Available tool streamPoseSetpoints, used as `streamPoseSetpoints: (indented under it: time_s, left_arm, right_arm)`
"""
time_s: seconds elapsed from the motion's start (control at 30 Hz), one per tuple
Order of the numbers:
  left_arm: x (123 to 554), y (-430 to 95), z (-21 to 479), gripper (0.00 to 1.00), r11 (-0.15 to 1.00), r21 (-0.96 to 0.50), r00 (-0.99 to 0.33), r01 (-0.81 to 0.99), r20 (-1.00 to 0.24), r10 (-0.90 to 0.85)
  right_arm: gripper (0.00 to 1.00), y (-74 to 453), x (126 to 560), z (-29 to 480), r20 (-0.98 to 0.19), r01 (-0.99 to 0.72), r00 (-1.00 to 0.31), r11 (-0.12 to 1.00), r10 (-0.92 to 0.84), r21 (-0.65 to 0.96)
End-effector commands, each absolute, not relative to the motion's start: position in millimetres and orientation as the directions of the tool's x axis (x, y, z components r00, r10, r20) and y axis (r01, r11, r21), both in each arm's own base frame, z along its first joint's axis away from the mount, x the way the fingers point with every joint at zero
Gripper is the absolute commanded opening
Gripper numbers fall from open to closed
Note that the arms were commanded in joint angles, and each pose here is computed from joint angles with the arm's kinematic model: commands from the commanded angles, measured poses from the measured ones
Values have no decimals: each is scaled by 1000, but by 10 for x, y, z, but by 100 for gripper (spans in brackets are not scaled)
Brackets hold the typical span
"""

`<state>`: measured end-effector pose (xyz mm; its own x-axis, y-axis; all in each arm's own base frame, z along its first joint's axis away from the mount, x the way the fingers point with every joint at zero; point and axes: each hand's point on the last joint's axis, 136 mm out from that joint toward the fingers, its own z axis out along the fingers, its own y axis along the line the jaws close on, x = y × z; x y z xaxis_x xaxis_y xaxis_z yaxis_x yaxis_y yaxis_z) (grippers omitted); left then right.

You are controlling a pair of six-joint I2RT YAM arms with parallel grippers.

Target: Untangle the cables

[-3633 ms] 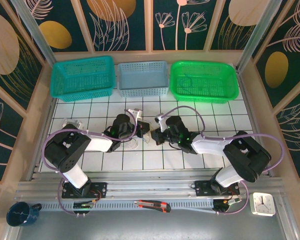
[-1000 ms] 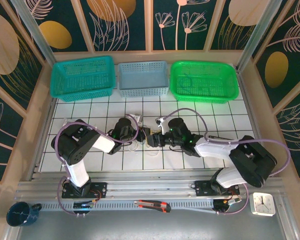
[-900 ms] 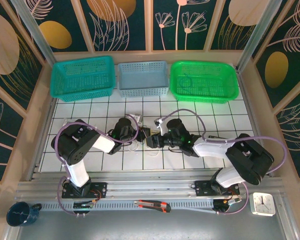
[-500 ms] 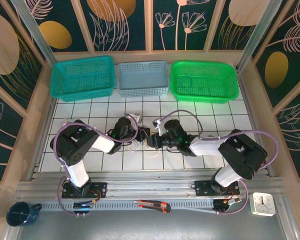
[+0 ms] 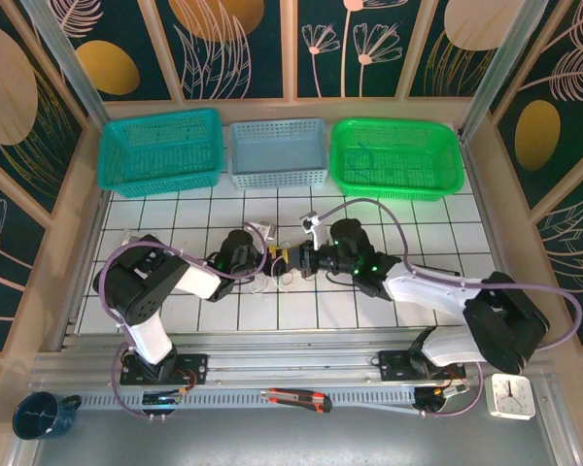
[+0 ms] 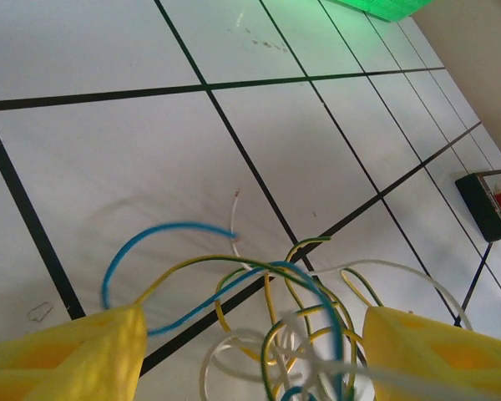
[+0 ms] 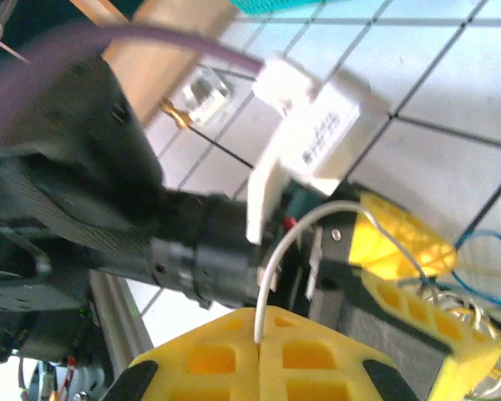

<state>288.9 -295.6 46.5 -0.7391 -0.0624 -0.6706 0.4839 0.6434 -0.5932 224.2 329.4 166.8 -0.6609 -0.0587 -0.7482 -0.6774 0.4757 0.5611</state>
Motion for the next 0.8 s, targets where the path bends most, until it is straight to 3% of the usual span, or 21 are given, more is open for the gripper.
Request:
streamPoseSetpoints:
  time_s: [0.0, 0.5, 0.77]
  left_arm:
    - [2865, -2974, 521, 69, 622, -589, -719, 516, -692, -59]
    - [2824, -3011, 493, 66, 598, -594, -719, 538, -693, -42]
    - [2806, -3029, 440, 54, 592, -601, -729, 537, -684, -33]
  right_arm:
    - [0, 3265, 2247, 1926, -776, -711, -629, 444, -52, 546]
    - [0, 3203, 2225, 2539, -811, -751, -583, 355, 39, 557]
    - [0, 3192, 2204, 2827, -828, -772, -554, 322, 81, 548]
